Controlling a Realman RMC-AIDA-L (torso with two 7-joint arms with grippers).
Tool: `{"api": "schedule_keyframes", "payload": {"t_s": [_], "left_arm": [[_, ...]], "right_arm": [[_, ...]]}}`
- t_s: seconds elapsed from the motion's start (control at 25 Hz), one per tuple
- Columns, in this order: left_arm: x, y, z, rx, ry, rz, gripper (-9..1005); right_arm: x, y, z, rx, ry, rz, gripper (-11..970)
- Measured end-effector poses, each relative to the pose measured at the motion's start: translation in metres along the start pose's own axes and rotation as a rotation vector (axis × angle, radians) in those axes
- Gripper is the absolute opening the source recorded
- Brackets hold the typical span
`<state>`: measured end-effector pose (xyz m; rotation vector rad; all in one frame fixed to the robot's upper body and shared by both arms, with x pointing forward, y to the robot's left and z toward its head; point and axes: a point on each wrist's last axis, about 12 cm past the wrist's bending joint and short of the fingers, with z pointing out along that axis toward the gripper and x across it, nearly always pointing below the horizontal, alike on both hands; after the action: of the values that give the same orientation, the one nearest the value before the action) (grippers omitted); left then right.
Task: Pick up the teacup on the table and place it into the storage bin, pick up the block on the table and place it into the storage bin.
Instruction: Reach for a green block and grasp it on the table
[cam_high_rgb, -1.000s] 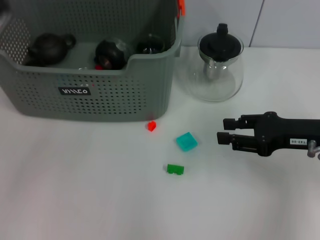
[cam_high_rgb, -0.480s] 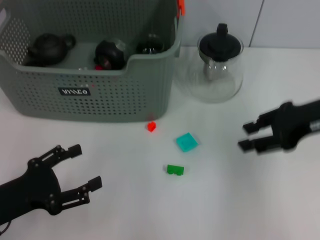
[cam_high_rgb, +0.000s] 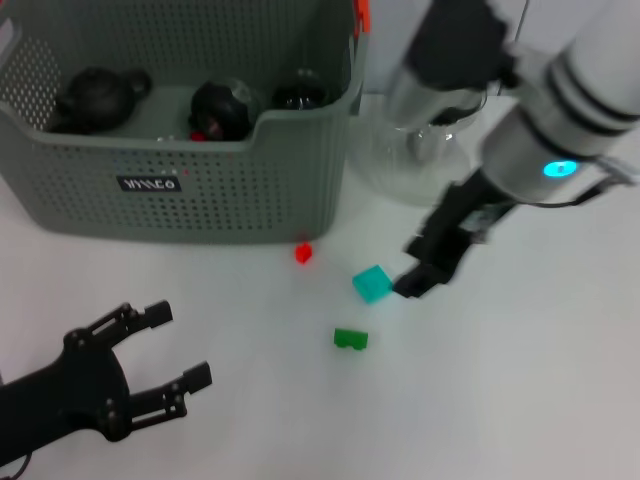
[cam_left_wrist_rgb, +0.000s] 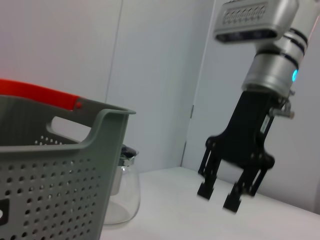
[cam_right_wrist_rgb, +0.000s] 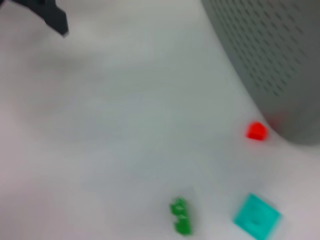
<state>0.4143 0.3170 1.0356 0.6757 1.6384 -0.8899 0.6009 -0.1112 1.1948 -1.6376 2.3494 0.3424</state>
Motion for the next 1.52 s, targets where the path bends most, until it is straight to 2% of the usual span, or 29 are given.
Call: {"api": "schedule_keyframes", "payload": {"t_s": [0.2,0.36,0.6,0.8,1.12,1.52], "left_arm": [[0.002,0.000,-0.002,-0.018,-0.008,-0.013,918],[0.003,0.000,-0.002,-0.023,-0.007,-0.016,917],[0.003,0.000,-0.001,-0.023,-0.009,-0.017,918],[0.003,0.000,0.000,-0.020,-0.010,-0.019,919],[0.003,0.001,0.002,-0.023,-0.007,-0.021,919],[0.003,0.002,0.002,-0.022,-0.007,-0.022,918]], "right_arm": [[-0.010,0.008,0.036,-0.052,-0.004,-0.019,518],[-0.012,0.014,0.054,-0.063,-0.045,-0.035,508],[-0.004,0.015,0.072,-0.059,-0.088,-0.039,494],[0.003,0.018,0.082,-0.073,-0.137,-0.049,482],[0.017,0.016,0.092,-0.056,-0.131,-0.021,463],[0.023,0.017,0.098,-0.060,-0.124,-0.021,466]]}}
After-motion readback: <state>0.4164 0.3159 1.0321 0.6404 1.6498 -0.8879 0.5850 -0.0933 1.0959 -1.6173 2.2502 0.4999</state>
